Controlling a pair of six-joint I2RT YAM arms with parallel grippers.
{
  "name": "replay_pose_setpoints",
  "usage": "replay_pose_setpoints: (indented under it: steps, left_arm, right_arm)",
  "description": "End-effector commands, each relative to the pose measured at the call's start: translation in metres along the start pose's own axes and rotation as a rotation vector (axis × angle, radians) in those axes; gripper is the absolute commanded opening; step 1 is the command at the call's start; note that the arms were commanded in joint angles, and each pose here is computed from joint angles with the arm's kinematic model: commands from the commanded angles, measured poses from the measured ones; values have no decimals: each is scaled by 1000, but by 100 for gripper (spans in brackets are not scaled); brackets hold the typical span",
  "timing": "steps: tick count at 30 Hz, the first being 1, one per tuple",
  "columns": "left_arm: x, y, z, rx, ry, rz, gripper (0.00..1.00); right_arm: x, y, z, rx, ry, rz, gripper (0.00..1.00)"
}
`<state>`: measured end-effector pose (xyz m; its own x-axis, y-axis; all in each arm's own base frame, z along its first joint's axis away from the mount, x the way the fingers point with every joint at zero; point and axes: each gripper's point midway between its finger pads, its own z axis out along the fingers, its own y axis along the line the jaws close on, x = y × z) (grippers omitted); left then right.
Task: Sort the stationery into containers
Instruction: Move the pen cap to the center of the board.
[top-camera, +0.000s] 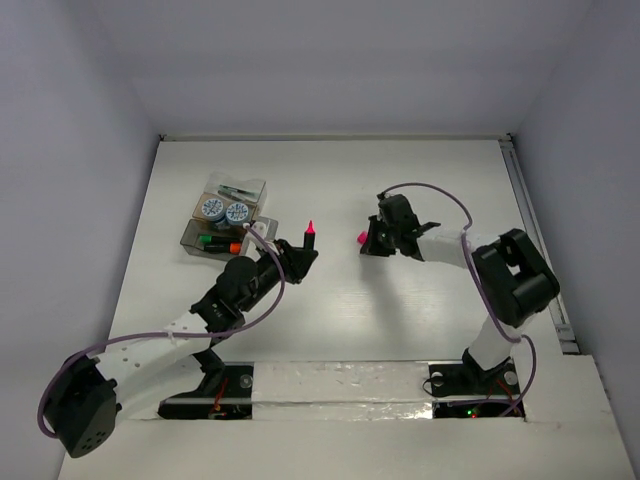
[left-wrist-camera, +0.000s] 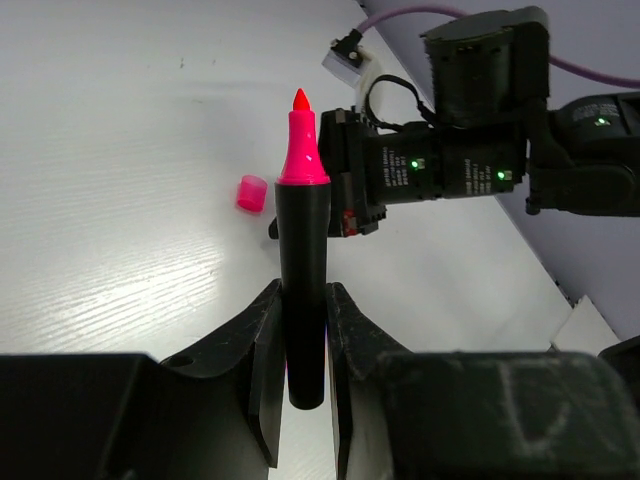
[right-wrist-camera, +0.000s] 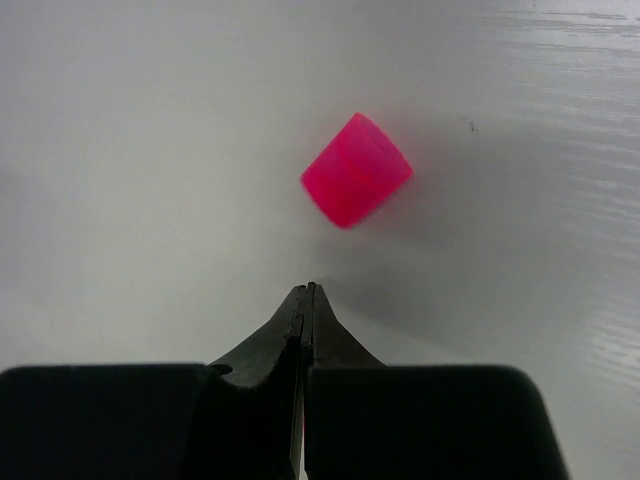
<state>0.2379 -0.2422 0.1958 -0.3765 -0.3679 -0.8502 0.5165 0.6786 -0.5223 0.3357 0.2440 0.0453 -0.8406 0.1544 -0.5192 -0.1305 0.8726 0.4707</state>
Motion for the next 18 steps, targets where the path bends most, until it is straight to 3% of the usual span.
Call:
replay_pose_setpoints:
  steps: [1,7,18]
  left_arm:
    - [-7,-7,-1,48,-41,14,0]
    - [-8,-9,-4,61,-42,17,0]
    - [-7,-9,-2,59,-40,19,0]
  right_arm:
    - [-18,-2,11,44,-26,-32,0]
    - [-27,-26,22,180,-45,-45,0]
    - [-29,-43,29,269,-63,-47,0]
